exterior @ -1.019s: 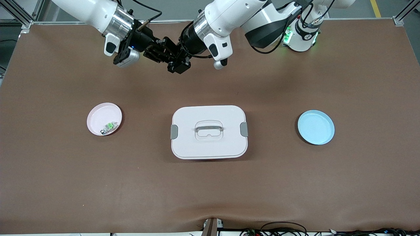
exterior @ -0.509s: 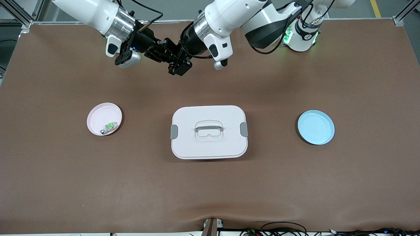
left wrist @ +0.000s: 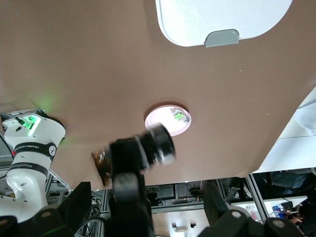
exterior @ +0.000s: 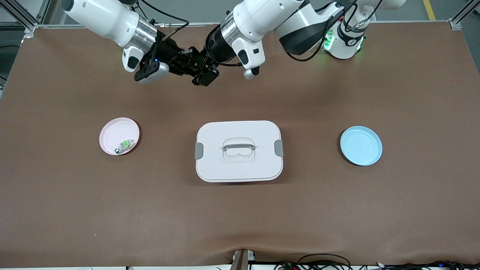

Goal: Transfer orange switch to right arm and place
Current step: 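Open the left gripper and withdraw it while the right gripper pulls away, then carry the switch with the right gripper toward the pink plate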

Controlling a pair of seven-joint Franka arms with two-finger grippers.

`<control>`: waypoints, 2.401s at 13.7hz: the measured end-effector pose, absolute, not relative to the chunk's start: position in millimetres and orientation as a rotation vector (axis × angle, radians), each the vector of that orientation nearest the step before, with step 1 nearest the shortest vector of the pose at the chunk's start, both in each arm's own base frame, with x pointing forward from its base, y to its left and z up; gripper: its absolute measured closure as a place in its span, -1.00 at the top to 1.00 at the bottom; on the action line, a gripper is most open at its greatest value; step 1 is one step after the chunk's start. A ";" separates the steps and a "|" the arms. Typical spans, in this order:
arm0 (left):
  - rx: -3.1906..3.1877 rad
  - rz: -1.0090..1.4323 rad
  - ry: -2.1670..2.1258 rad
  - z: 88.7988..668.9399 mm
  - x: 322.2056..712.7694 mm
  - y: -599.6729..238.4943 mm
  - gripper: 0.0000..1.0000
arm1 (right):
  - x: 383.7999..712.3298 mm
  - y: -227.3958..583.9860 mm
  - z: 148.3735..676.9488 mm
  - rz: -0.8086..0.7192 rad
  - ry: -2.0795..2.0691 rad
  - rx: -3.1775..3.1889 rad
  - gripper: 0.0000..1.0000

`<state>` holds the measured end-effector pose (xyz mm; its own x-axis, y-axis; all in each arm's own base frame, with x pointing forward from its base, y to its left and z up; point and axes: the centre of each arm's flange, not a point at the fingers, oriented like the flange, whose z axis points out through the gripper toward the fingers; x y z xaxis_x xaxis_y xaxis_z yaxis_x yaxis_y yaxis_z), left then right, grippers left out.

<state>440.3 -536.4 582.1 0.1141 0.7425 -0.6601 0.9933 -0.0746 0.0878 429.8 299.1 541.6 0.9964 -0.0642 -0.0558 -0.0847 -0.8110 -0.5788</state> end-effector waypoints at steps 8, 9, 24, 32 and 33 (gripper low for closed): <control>1.891 -0.540 1.649 589.3 449.5 -529.7 1.00 | 434.5 265.4 531.7 0.124 -0.063 -2.688 -0.16; 1.892 -0.537 1.648 589.3 449.5 -529.7 1.00 | 436.2 262.3 531.6 0.105 -0.106 -2.701 -0.16; 2.049 -0.291 1.436 638.8 454.3 -489.6 1.00 | 467.2 165.7 517.7 0.006 -1.106 -2.754 -0.16; 2.309 -0.149 1.133 647.1 460.4 -459.8 1.00 | 481.3 112.1 498.0 -0.030 -1.472 -2.630 -0.16; 2.355 -0.134 1.074 647.2 458.1 -458.3 1.00 | 483.2 99.9 491.8 -0.033 -1.520 -2.603 -0.16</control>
<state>458.1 -458.3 647.2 0.6770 0.6703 -0.3039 0.7245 -0.5345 0.4351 483.2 99.9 491.8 0.4931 0.8661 0.0827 0.8688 -0.4852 -0.0988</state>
